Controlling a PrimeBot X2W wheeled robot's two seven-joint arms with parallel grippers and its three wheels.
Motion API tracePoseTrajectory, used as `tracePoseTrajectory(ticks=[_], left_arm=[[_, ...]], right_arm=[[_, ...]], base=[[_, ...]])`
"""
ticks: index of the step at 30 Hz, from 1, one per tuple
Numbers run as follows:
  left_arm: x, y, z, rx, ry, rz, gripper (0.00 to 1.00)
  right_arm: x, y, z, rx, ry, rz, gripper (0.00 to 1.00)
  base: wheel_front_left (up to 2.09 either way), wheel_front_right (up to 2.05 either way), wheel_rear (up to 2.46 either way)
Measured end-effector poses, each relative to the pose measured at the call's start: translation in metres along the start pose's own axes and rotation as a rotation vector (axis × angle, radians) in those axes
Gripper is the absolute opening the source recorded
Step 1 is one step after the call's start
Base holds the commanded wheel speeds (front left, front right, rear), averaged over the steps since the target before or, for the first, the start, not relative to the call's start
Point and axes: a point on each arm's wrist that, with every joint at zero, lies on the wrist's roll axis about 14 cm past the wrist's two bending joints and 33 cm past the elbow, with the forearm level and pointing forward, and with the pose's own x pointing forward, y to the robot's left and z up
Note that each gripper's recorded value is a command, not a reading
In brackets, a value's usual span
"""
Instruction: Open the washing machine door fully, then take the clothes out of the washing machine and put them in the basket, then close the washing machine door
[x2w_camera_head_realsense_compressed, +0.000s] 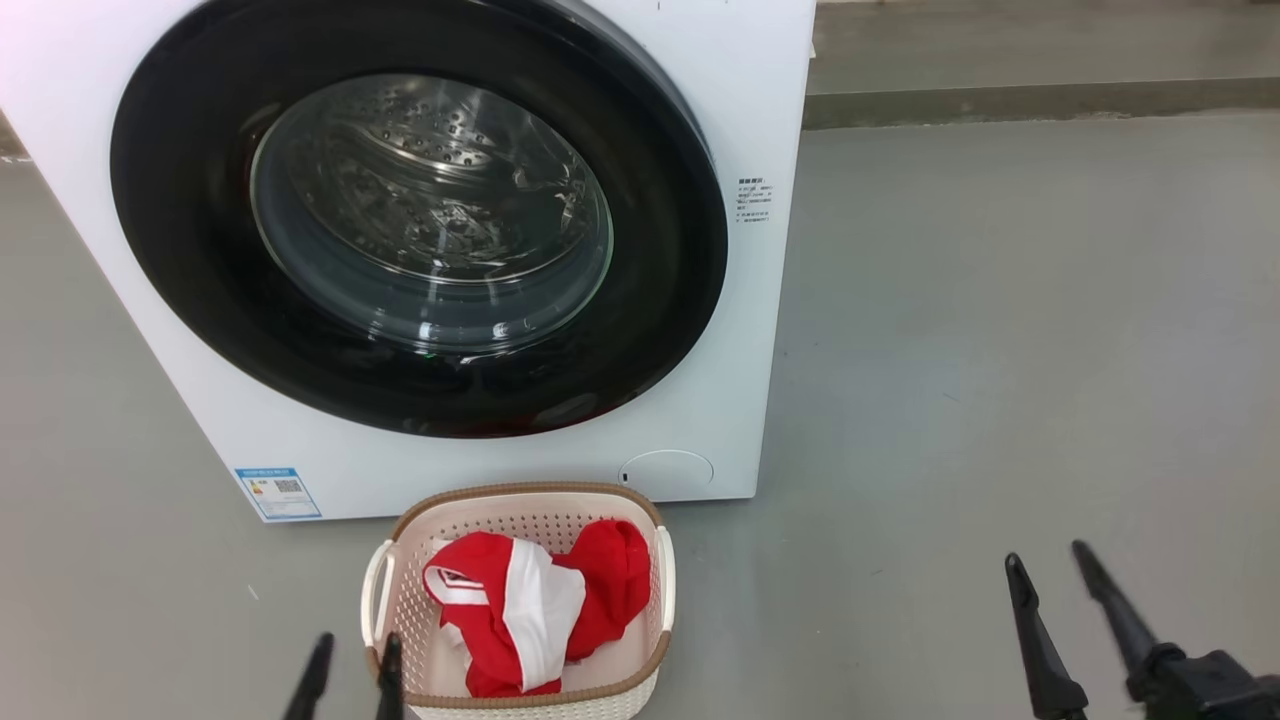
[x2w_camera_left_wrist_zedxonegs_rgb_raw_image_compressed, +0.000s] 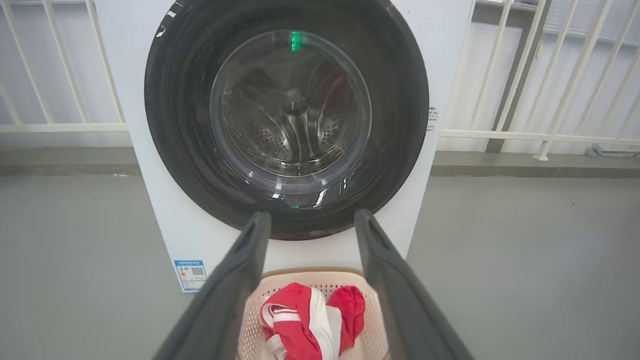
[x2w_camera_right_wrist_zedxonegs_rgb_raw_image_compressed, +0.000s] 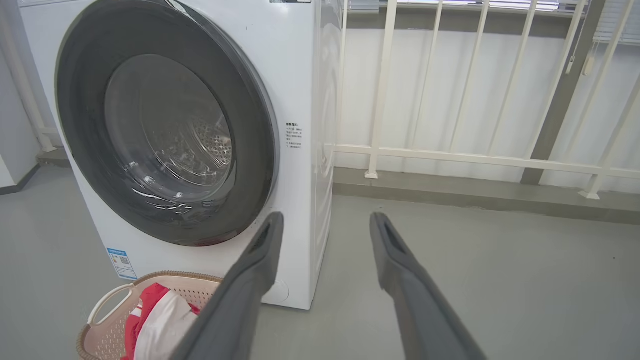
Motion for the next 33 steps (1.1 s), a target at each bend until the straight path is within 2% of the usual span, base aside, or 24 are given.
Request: tracePoseTrajectory(ticks=[6,33], left_arm=[[-0.010,0.000,-0.028,-0.022,0.092,0.014,0.00],[-0.004,0.010,-0.044,-0.316,0.182,0.083,0.00]], right_arm=[[-0.007,0.002,-0.025,0.031,0.079,-0.011,0.00],[-0.004,-0.009,-0.039,0.338,0.134,-0.103,0.00]], base=[[0.00,0.00,0.00],[0.00,0.00,0.00]])
